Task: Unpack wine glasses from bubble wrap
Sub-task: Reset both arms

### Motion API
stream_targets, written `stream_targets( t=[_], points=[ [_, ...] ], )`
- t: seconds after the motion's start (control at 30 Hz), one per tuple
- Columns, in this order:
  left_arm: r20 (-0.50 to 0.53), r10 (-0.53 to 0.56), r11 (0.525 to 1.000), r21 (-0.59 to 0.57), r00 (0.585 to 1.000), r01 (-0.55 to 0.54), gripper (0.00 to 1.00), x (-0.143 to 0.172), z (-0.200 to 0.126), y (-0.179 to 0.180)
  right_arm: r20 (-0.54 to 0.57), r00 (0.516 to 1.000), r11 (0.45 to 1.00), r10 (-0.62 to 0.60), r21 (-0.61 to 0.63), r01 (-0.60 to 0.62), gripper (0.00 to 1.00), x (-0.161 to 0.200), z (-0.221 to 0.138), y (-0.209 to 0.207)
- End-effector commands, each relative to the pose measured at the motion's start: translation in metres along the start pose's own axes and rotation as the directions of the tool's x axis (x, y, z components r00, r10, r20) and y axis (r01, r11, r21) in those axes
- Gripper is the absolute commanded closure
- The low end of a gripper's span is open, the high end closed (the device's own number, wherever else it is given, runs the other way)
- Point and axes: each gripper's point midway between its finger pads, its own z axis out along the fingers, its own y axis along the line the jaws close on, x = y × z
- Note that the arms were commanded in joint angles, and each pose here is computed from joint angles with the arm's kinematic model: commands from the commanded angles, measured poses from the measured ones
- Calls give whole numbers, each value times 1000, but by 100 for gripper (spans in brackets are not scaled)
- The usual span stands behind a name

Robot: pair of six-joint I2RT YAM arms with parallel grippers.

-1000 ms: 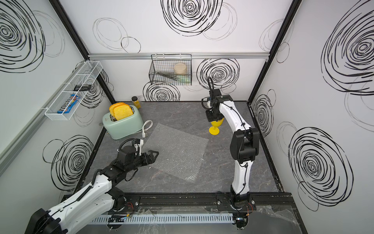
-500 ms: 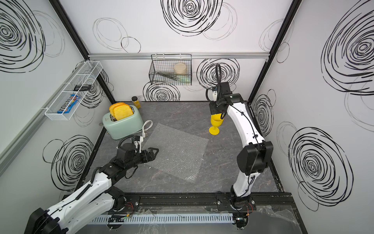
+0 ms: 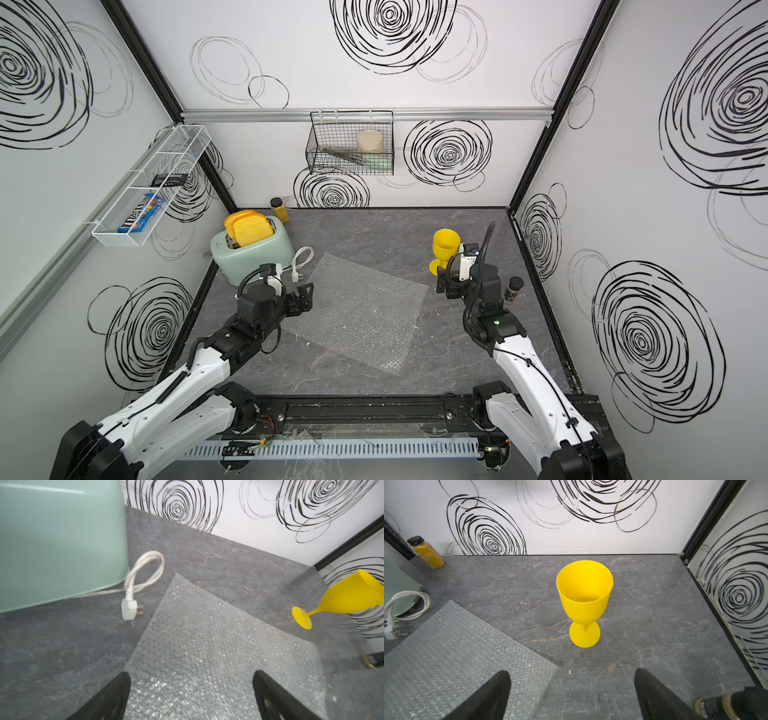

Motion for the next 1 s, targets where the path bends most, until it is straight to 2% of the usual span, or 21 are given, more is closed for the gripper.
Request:
stream_targets(
  t=[0.0,0.07,0.17,0.2,0.27,0.37,0.5,0.7,0.77,0.83,0.97],
  points=[
    [194,107,993,-64,975,-97,4,-36,-3,8,81,995,987,53,148,-64,3,7,-1,-28],
    [261,160,983,-129,952,-130,4,-40,-5,21,91,993,974,74,205,-92,3,24,-3,-40],
    [278,237,958,-229,931,-175,4,-36,-5,42,156,986,959,59,264,-100,3,38,-9,-55],
    [271,228,953,-258,935,-158,4,-38,-4,50,183,983,954,25,288,-79,3,43,-11,-60],
    [312,246,946,-284,918,-157,4,-46,-7,57,267,963,941,-19,330,-73,3,43,-17,-70],
    [414,300,934,-313,859,-174,4,-60,-15,65,364,931,933,-27,344,-108,3,46,-24,-79],
    [461,349,920,-334,816,-204,4,-40,-18,81,380,925,925,-20,358,-127,3,47,-14,-89],
    [491,367,921,-312,790,-233,4,-55,2,73,400,917,935,-7,327,-136,3,35,9,-96],
    [480,370,921,-302,796,-246,4,-55,13,76,394,919,938,13,313,-148,3,38,16,-99],
    [480,341,929,-305,808,-211,4,-53,19,87,386,922,947,27,286,-148,3,41,22,-99],
    [466,325,931,-310,823,-192,4,-53,32,95,324,945,955,38,267,-130,3,41,41,-98]
  ],
)
